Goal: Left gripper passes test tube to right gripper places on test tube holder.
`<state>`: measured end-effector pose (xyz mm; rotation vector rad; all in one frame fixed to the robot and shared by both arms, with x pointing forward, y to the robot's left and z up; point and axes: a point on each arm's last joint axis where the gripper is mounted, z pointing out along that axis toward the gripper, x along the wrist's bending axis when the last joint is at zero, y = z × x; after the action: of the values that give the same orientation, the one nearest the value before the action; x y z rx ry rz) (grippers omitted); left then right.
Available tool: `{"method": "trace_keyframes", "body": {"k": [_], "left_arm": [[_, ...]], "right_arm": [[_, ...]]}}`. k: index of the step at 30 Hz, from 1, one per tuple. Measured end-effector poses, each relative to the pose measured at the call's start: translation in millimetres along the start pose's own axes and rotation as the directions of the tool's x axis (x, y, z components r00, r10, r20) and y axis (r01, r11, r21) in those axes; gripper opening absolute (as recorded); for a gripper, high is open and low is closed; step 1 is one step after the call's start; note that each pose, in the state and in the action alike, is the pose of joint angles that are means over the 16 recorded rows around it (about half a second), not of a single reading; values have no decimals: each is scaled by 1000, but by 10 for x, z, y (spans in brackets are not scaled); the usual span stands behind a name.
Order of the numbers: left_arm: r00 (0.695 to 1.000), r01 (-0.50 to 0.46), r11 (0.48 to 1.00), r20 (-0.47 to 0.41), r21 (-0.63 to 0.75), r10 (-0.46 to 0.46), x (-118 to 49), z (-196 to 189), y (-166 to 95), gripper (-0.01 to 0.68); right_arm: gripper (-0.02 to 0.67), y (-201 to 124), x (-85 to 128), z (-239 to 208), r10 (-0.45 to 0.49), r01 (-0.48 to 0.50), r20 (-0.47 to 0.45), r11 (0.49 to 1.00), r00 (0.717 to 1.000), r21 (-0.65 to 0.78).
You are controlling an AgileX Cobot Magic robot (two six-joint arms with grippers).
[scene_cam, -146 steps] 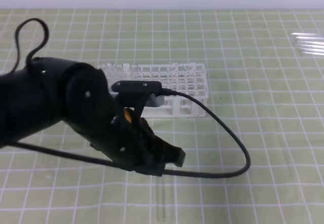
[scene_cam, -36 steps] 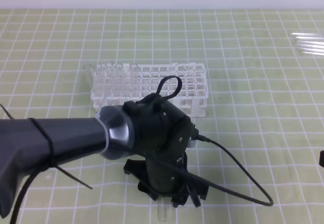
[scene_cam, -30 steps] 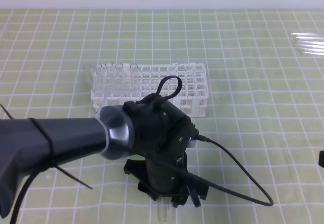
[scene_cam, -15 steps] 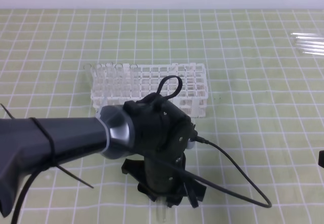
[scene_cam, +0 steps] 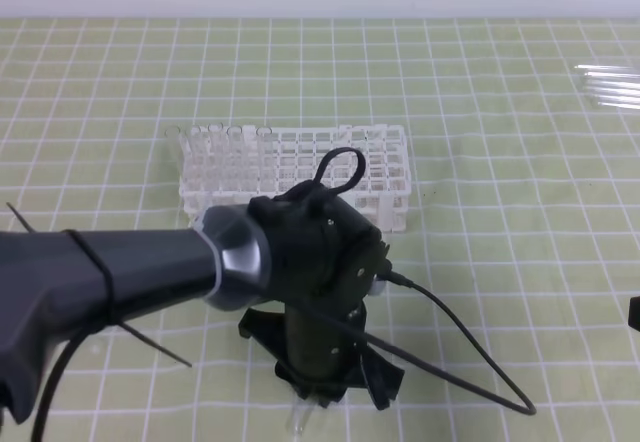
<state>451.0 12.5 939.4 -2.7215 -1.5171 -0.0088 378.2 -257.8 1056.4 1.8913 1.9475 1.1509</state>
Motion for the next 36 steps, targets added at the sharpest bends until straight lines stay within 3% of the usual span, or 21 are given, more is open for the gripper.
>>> {"method": "trace_keyframes", "body": {"k": [12, 20, 29, 36], "left_arm": [[998, -51, 993, 30, -105, 54, -4, -465, 33, 74], [993, -83, 949, 60, -303, 106, 85, -1023, -114, 79], [983, -52, 800, 110, -598, 146, 348, -1608, -681, 73], [971, 29, 648, 175, -761, 162, 613, -1630, -1323, 67]], "right_arm": [[-17, -2, 0, 0, -8, 8, 0, 1000, 1000, 3], [-17, -2, 11, -13, -21, 21, -5, 1000, 1000, 16], [-18, 92, 80, -93, -39, 39, -29, 999, 999, 15], [-17, 233, 155, -134, -41, 43, -66, 999, 997, 20]]}}
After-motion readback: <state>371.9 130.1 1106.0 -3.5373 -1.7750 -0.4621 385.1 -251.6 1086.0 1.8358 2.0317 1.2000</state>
